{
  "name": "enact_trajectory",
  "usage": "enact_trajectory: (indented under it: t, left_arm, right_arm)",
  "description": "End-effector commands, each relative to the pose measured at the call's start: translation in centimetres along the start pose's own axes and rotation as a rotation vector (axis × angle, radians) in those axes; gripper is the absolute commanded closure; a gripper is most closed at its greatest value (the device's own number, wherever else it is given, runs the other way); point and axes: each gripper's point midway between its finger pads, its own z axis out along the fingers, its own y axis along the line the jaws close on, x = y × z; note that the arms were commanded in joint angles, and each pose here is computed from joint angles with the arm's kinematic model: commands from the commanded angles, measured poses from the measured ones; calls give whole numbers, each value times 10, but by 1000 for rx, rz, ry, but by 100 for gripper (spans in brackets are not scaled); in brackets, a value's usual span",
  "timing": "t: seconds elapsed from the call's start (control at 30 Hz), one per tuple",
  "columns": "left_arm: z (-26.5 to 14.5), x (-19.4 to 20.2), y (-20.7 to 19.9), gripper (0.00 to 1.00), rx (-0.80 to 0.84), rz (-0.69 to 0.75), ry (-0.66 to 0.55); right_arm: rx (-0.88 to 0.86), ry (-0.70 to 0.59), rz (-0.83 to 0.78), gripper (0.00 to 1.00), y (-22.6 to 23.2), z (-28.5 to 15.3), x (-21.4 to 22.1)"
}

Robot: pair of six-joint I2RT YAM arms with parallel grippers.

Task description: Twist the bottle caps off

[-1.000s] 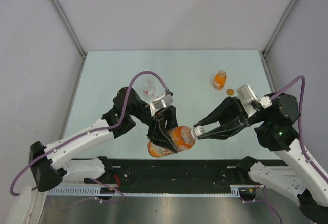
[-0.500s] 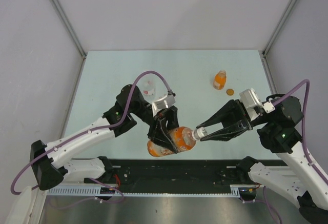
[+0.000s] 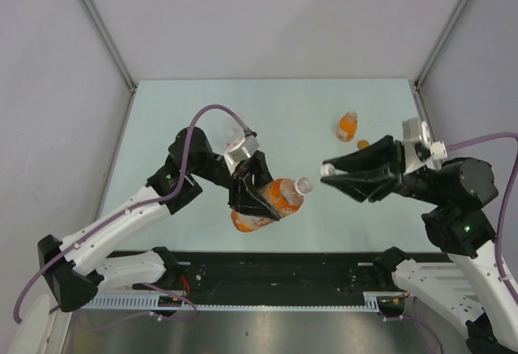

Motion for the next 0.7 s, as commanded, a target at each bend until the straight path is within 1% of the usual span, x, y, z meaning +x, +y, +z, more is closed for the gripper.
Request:
enact_trajectory:
  t: [0.0,0.03,0.07,0.1,0.13,0.17,0.2,0.23,0.27,0.33,0.4,0.43,0.5,0.57,0.63,0.67]
  left_arm:
    - [-12,-13,8,100,-135,108,-38]
    - [-15,-15,13,100,-181,105,-49]
    - [-17,-15,15,100,-203,110,-56]
    - [-20,-19,13,100,-227,133,-70]
    - [-23,-20,20,99,-282,126,-80]
    - [-26,-22,24,99,-323,129,-90]
    - [-30,-25,23,99,-353,149,-101]
    - [-32,-27,25,97,-380,156,-107]
    - [-38,-25,34,96,-450,133,-115]
    - [-46,-25,38,96,-519,128,-125]
    - [-52,-24,44,96,-580,127,-136]
    - [-56,-27,41,96,-595,139,-150]
    - [-63,-24,47,98,-656,133,-171]
    - [-69,-22,48,100,-693,132,-183]
    - [-72,-17,50,100,-713,123,-180]
    - [-73,-16,49,100,-714,124,-181]
  right_arm:
    - [629,16,47,100,-109,-30,13]
    - [824,8,64,100,-139,-49,17]
    - [921,77,112,100,-160,-57,42]
    - [1017,96,141,100,-173,-68,52]
    - [1163,121,155,100,-191,-87,66]
    - [1229,160,167,100,-202,-95,81]
    - [1281,161,183,100,-209,-101,89]
    - [1381,158,175,100,-218,-116,96]
    - [1428,172,184,100,-225,-123,112]
    - [1541,160,178,100,-235,-140,124]
    - [1614,183,179,100,-245,-150,147]
    - [1627,190,180,100,-249,-152,156]
    - [1684,212,177,100,-259,-159,180]
    - [1724,203,201,100,-270,-166,195]
    - [1742,258,255,100,-281,-169,228]
    - [1753,274,270,100,-286,-173,237]
